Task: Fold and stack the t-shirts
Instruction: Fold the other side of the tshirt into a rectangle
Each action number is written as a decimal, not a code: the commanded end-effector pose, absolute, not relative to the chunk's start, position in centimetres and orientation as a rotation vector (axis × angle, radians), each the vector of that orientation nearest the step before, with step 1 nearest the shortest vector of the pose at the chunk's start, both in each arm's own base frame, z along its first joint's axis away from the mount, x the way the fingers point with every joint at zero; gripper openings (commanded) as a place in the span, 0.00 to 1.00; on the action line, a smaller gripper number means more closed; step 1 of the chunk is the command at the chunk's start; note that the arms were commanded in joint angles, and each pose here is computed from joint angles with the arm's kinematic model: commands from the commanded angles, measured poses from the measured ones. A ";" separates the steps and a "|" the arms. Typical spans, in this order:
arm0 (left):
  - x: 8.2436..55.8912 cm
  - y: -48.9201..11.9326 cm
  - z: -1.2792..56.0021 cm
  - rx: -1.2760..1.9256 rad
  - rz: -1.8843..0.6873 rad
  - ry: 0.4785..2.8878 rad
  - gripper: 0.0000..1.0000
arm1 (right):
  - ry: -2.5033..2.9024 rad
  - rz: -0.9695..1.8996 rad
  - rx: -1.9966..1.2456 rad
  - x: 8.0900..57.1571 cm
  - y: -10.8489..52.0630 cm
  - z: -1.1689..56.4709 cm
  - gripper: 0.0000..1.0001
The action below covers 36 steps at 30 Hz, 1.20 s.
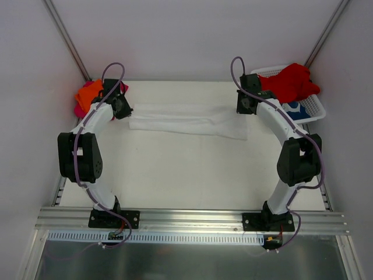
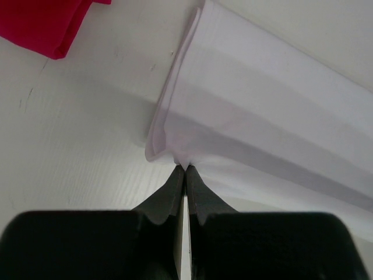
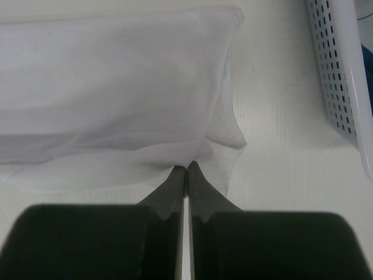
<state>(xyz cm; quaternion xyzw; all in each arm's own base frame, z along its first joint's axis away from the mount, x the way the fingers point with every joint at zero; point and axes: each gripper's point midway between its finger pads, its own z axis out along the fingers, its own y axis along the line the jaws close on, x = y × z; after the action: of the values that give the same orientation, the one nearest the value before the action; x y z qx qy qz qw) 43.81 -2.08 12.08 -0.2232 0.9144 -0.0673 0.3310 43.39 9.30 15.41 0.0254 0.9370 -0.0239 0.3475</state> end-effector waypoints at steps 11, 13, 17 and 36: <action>49.2 -1.6 12.1 -0.589 -0.175 2.365 0.00 | 2.404 -0.033 0.057 50.3 9.3 16.2 0.00; 49.9 -1.6 12.0 -0.587 -0.176 2.366 0.00 | 2.414 -0.032 0.058 50.6 9.3 15.9 0.00; 50.9 -1.7 11.6 -0.589 -0.179 2.372 0.00 | 2.420 -0.031 0.071 51.8 8.9 15.2 0.00; 53.5 -1.8 8.9 -0.596 -0.178 2.411 0.00 | 2.460 -0.018 0.093 55.2 8.2 12.0 0.00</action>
<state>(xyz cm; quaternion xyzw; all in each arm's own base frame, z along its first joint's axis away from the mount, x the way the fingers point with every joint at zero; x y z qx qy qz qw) 52.64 -2.41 7.92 -0.2230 0.9215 -0.0668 0.3109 54.27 8.69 10.61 0.0368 0.9465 -0.0081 0.3204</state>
